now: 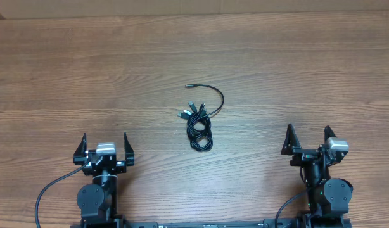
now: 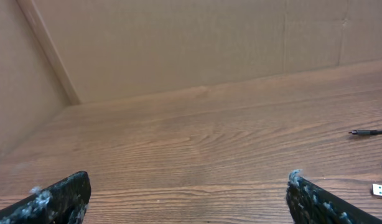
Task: Untangle cables
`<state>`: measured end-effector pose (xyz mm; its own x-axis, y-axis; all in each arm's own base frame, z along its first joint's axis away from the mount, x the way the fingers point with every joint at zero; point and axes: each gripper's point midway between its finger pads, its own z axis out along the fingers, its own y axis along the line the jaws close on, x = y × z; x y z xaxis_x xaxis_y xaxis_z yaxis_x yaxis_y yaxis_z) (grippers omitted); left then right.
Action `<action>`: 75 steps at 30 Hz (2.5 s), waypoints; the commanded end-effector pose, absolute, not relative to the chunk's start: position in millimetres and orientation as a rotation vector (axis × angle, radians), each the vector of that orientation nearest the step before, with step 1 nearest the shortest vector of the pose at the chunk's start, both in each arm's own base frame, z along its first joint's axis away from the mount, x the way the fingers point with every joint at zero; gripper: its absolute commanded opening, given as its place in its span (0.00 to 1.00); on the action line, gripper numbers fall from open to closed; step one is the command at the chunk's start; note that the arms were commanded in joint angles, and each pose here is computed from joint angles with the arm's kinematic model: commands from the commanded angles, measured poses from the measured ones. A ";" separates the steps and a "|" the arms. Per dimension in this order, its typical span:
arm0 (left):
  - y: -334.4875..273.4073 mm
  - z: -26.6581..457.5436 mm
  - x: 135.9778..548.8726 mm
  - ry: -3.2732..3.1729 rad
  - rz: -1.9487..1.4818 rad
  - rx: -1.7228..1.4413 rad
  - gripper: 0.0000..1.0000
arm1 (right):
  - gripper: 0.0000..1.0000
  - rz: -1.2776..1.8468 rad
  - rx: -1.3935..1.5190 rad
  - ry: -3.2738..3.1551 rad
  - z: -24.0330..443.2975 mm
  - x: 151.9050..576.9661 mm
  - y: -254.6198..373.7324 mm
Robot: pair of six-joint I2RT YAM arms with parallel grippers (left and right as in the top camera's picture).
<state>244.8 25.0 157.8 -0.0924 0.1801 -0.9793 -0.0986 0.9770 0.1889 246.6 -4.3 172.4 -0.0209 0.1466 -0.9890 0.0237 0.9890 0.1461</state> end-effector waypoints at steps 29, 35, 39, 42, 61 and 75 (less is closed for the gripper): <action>27.8 156.8 244.6 1.649 0.258 0.063 1.00 | 1.00 0.100 0.121 1.588 170.4 246.5 -2.4; 27.9 156.8 244.6 1.649 0.258 0.062 1.00 | 1.00 0.100 0.121 1.588 170.4 246.5 -2.4; 27.8 156.8 244.6 1.649 0.258 0.063 1.00 | 1.00 0.100 0.121 1.588 170.4 246.5 -2.4; 27.9 156.8 244.6 1.649 0.258 0.062 1.00 | 1.00 0.100 0.121 1.588 170.4 246.5 -2.4; 27.8 156.8 244.6 1.649 0.258 0.063 1.00 | 1.00 0.100 0.121 1.588 170.4 246.5 -2.4; 28.6 157.2 244.5 1.646 0.193 -0.015 0.99 | 1.00 0.100 0.121 1.588 170.4 246.5 -2.4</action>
<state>244.5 27.0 157.9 -0.0936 0.1742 -0.9802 -0.1107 0.9766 0.1842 246.6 -4.3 172.3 -0.0213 0.1469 -0.9889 0.0238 0.9889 0.1464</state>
